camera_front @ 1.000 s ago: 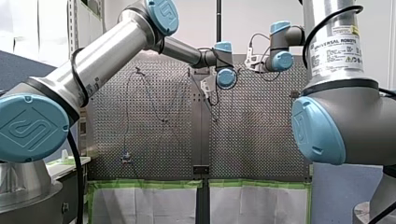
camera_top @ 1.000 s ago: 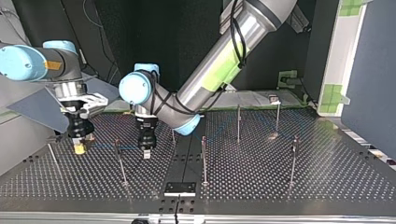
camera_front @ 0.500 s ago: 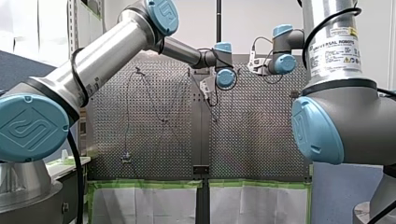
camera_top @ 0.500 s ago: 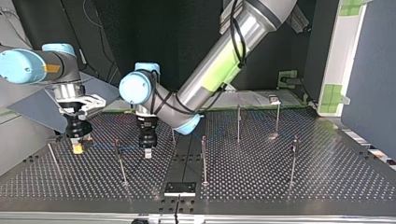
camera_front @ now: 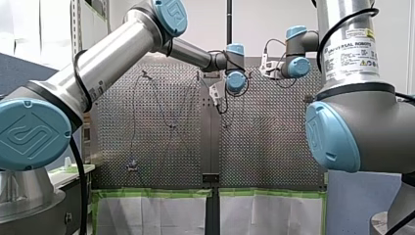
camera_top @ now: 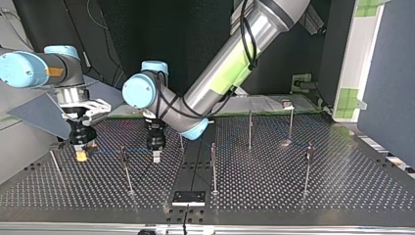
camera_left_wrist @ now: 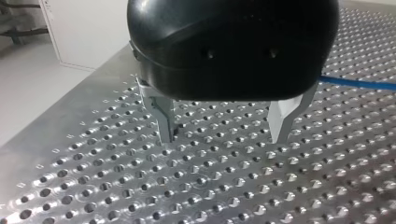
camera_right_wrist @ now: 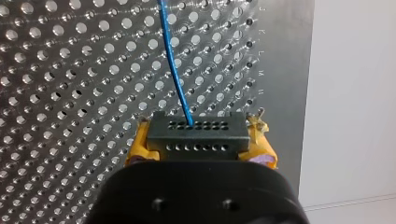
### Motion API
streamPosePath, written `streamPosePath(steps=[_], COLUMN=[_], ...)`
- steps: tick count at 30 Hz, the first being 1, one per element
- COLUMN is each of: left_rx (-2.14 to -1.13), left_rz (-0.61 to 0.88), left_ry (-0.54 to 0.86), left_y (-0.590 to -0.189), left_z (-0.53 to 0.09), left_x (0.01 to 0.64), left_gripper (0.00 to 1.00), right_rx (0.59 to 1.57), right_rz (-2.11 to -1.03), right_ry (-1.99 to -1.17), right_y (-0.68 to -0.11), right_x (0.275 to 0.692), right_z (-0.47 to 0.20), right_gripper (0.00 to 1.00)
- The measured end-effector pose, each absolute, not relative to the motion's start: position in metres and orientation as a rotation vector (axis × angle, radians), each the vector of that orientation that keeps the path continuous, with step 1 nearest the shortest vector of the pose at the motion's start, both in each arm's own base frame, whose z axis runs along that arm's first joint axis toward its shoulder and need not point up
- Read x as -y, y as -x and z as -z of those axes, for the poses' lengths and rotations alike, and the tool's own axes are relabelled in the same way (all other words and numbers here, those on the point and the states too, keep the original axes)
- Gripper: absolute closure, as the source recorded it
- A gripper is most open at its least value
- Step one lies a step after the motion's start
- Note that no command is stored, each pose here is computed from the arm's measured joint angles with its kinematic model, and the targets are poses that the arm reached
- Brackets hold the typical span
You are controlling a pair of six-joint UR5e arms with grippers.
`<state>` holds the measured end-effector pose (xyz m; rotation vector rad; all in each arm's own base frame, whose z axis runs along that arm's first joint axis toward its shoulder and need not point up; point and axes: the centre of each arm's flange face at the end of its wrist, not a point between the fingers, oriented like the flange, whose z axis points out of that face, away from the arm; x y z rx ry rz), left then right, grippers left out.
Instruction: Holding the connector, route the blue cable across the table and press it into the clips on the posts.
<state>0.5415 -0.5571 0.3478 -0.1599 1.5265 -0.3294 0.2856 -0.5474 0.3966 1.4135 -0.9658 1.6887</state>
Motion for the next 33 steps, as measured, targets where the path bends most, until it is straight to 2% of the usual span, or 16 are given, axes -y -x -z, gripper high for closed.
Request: streamPosePath(steps=[10, 22, 33], left_rx=[-1.574, -1.496, -1.415], left_rz=[0.326, 0.445, 0.427], left_ry=[0.125, 0.102, 0.232], left_y=[-0.514, -0.486, -0.483], left_z=[-0.358, -0.396, -0.425], left_x=[0.555, 0.549, 0.509], left_gripper=[0.00, 0.00, 0.00], right_rx=[0.966, 0.960, 0.960], right_rz=[-1.691, -1.698, -1.700], right_ry=[-1.417, -1.426, -1.426], right_y=[-0.287, -0.293, -0.293], right_x=[0.547, 0.544, 0.543], right_z=[-0.397, -0.396, -0.396], right_gripper=[1.00, 1.00, 1.00])
